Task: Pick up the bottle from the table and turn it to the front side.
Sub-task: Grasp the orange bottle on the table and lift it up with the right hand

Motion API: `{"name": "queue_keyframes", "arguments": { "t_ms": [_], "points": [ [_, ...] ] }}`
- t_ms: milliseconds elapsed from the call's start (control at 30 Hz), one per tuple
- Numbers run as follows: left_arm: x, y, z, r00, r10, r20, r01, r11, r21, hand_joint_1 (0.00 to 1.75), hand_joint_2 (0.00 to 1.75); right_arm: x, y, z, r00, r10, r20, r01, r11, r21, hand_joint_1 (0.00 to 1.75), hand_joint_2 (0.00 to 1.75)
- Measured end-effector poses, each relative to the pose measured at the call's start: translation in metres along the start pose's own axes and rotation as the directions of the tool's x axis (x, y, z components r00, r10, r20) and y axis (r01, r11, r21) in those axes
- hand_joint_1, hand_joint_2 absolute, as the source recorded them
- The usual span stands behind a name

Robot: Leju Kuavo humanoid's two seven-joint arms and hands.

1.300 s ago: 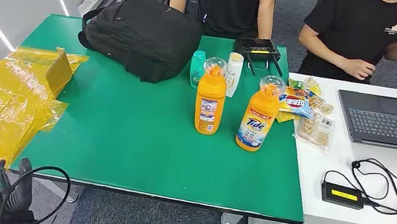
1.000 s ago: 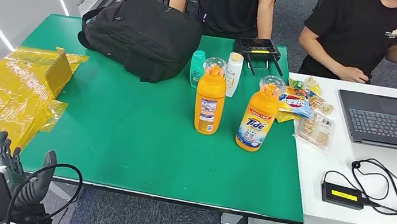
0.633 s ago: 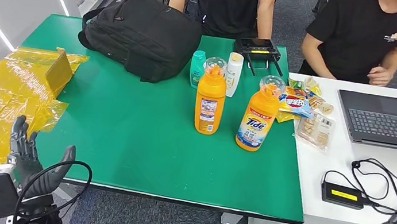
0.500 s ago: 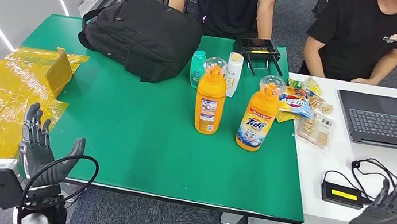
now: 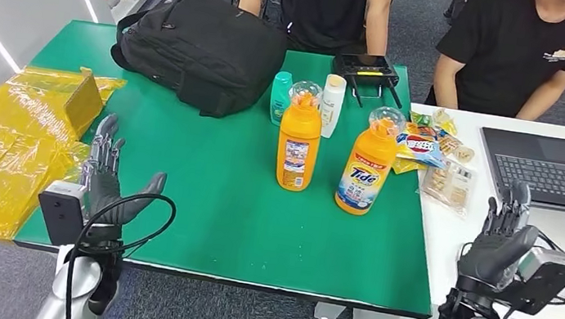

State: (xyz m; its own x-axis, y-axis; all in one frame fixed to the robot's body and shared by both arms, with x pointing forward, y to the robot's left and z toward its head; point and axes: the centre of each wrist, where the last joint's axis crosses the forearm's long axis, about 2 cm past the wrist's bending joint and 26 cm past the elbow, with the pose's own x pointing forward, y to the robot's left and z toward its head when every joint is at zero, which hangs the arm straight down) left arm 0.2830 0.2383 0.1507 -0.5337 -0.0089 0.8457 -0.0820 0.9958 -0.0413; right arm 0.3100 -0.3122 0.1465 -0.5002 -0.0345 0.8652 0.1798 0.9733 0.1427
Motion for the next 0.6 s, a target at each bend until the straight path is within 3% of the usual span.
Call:
{"name": "queue_keyframes", "arguments": {
  "t_ms": [33,167,367,500,600],
  "points": [
    [-0.003,-0.001,-0.004,1.0,-0.006,0.0,0.006,1.0,-0.01,0.0,1.75,-0.003,0.003,-0.005,1.0,-0.004,-0.004,0.004,1.0,0.011,0.0,0.0],
    [-0.013,-0.009,-0.025,1.0,-0.012,0.0,0.012,0.998,-0.054,0.0,0.0,-0.012,0.022,-0.032,1.0,-0.005,-0.023,0.006,0.998,0.065,0.0,0.0],
    [-0.022,-0.019,-0.028,0.999,0.007,-0.033,-0.01,0.995,-0.1,0.0,0.0,-0.02,0.044,-0.06,0.997,0.048,-0.066,-0.041,0.993,0.109,0.0,0.0],
    [-0.027,-0.024,-0.021,0.998,0.022,-0.059,-0.029,0.993,-0.111,0.0,0.0,-0.02,0.05,-0.074,0.993,0.09,-0.075,-0.079,0.987,0.14,0.0,1.75],
    [-0.03,-0.027,-0.016,0.997,0.026,-0.071,-0.034,0.993,-0.115,0.0,0.0,-0.016,0.052,-0.087,0.991,0.122,-0.064,-0.109,0.98,0.167,0.0,1.75]
  ]
}}
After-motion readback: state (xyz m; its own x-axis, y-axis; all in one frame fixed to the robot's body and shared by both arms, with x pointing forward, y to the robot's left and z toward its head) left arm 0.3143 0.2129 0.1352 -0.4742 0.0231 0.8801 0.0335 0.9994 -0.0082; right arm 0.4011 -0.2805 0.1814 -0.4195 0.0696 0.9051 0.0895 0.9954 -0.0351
